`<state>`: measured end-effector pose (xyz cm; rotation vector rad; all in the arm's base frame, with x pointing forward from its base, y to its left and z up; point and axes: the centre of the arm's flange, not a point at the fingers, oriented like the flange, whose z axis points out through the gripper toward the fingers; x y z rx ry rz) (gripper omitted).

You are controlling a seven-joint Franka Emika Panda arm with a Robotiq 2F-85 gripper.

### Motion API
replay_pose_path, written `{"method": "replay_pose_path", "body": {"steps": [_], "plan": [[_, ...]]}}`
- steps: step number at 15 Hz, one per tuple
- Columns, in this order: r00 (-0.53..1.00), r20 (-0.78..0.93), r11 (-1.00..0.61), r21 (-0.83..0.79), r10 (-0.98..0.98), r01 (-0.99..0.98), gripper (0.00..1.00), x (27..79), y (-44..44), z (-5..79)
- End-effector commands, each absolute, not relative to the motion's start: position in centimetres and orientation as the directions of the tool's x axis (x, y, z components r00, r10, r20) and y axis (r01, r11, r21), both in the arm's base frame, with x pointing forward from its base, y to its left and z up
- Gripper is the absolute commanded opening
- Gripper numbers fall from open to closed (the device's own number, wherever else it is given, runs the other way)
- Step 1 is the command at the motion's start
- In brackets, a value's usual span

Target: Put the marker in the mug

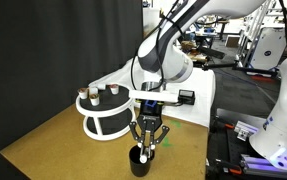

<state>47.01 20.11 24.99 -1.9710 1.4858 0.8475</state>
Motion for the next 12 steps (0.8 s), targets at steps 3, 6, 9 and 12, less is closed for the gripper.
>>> {"method": "replay_pose_path", "body": {"steps": [3, 6, 9, 12], "plan": [[0.276, -0.755, -0.296, -0.114, -0.595, -0.948, 0.05, 46.1, 20.38, 24.8], [0.288, -0.758, -0.302, -0.127, -0.585, -0.945, 0.05, 45.97, 20.53, 24.7], [0.289, -0.754, -0.302, -0.125, -0.59, -0.945, 0.05, 46.03, 20.89, 24.68], [0.279, -0.752, -0.313, -0.103, -0.597, -0.944, 0.19, 46.35, 20.83, 24.48]]}}
